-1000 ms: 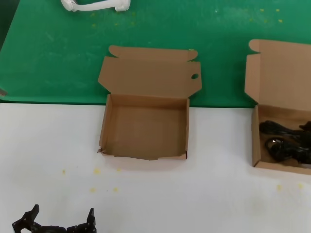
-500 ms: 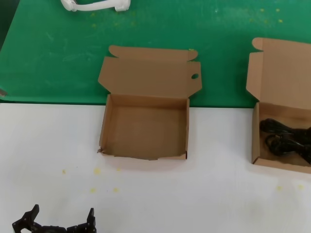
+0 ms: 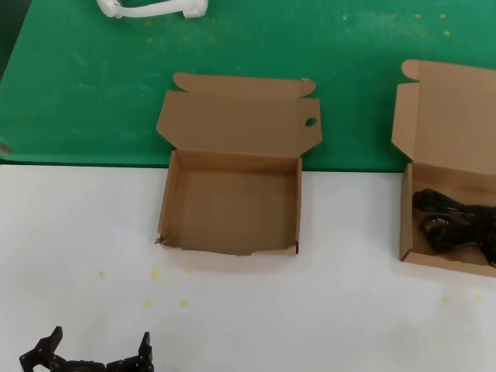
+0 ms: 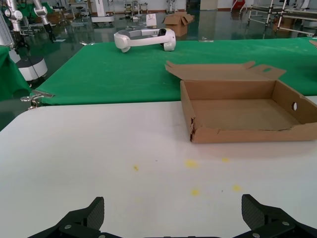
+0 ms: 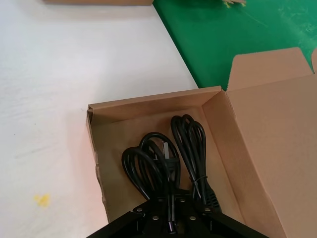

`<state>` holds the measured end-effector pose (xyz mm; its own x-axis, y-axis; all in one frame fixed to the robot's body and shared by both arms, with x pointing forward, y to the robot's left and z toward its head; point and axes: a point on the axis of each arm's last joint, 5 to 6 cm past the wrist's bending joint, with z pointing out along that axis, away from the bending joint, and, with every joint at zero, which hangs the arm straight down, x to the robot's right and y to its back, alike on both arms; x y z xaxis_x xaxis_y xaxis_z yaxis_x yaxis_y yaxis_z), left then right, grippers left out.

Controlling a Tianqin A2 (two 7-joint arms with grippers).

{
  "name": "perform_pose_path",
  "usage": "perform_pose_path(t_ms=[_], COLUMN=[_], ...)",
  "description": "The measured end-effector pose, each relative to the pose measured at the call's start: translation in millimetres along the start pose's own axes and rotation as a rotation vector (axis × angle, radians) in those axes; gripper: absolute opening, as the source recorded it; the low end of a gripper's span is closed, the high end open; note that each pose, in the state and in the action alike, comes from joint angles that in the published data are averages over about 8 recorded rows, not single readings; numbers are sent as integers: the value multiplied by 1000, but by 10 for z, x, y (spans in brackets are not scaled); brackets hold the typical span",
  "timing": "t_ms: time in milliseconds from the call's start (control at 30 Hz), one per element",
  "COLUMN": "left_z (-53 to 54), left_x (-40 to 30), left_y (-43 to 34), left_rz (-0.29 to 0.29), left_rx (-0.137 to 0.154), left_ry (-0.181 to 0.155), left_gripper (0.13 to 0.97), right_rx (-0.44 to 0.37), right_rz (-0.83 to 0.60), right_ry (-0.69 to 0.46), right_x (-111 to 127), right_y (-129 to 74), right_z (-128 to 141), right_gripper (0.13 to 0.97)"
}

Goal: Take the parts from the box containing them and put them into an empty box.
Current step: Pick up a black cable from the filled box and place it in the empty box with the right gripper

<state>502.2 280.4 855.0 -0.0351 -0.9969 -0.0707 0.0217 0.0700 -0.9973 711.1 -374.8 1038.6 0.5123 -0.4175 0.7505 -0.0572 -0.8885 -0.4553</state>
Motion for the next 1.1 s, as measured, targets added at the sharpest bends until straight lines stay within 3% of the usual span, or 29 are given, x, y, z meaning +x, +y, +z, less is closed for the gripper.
perform_pose_path(t_ms=[600,900,1100], left_z=[0,0,0], left_x=[0,0,0], left_y=[0,0,0], left_rz=[0,0,0], left_rx=[0,0,0], left_ry=[0,0,0], left_gripper=[966,966,966], right_rx=[23,14,11], right_rz=[40,53,52], right_ry=[31,35,27], right_x=[-3,-19,-32], right_y=[-36,-7,-4], right_z=[-138,-163,-127], right_gripper=[151,158,206])
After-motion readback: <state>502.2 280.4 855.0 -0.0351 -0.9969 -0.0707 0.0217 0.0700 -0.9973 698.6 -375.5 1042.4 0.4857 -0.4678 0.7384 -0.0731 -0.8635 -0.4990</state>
